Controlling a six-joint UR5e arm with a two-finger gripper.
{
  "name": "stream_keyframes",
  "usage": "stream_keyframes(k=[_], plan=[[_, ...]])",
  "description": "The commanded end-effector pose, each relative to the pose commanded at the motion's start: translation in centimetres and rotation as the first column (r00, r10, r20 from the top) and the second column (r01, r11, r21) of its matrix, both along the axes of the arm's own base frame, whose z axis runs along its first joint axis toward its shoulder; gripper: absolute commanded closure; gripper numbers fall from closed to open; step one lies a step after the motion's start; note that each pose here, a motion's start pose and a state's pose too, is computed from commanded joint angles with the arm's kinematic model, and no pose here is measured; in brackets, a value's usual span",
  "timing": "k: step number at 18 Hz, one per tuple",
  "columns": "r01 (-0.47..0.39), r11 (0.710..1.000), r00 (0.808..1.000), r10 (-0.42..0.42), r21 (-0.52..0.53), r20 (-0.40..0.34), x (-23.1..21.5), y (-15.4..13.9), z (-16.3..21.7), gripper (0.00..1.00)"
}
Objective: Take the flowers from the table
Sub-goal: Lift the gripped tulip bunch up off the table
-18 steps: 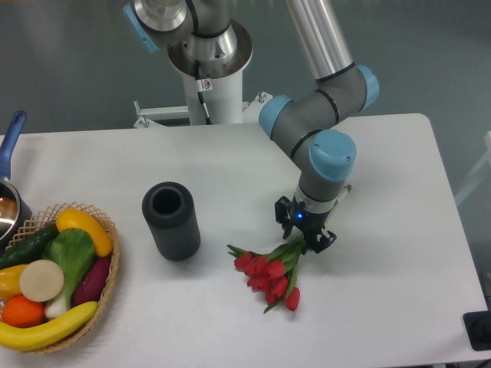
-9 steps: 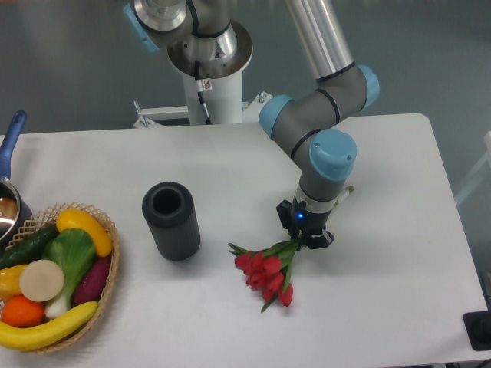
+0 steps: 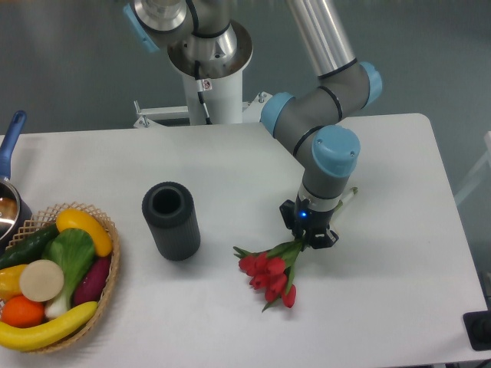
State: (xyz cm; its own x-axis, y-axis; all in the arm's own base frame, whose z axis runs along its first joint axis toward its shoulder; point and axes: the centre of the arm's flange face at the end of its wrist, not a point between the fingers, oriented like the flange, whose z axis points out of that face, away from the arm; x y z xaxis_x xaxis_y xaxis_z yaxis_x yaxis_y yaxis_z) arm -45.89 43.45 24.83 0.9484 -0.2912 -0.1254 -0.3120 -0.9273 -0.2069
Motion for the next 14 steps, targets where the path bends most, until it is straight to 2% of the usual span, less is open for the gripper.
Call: stream_keyframes(k=[4,6,10,14], plan=[[0.008,0.993,1.000,-0.005,0.114,-0.022,-0.2,0.5,4.3,0.80],[-0.002,0.979,1.000,0.006,0.205,-0.017,-0.5,0.3,7.1,0.80],[-0.045,0.906,0.998,0.026,0.421,0.052,0.1,0.6,13.0,0.80],[-0.067,0.864,0.997,0.034,0.500,0.075,-0.3,-0.6,15.5,0.80]])
